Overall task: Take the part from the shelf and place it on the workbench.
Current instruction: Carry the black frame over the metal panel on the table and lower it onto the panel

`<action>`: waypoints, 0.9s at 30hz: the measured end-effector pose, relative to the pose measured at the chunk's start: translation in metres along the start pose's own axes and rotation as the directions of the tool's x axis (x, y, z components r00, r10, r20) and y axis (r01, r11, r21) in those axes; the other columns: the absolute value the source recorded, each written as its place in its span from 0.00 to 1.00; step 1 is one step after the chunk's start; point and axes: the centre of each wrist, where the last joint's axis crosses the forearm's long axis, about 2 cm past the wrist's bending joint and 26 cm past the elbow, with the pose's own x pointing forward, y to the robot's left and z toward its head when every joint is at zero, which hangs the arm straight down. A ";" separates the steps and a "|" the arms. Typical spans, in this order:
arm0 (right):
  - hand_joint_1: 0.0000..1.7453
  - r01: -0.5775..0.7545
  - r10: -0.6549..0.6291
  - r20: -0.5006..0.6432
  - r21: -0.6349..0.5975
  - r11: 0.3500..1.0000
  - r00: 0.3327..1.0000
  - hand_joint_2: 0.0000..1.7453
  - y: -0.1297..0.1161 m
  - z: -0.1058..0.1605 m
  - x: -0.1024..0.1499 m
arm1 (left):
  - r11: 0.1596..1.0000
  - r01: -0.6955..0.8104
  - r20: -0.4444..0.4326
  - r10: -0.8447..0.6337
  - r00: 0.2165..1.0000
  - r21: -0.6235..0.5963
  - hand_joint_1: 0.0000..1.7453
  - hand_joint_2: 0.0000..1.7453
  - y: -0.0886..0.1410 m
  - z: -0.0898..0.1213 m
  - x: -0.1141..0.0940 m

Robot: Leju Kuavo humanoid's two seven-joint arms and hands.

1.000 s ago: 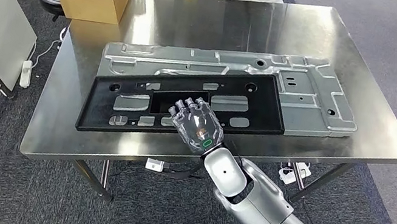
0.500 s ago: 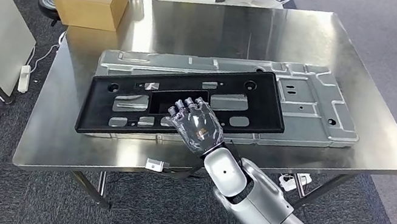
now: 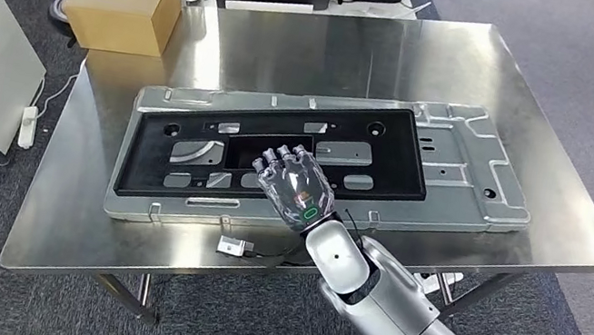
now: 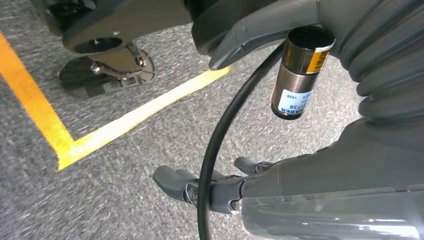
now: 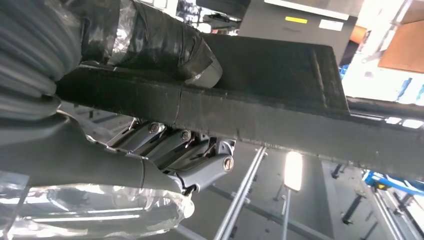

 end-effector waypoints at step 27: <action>0.99 0.008 -0.008 0.001 0.001 1.000 1.000 1.00 0.001 0.003 0.003 | 1.000 0.000 -0.004 0.000 1.000 0.002 0.00 1.00 -0.001 0.000 -0.003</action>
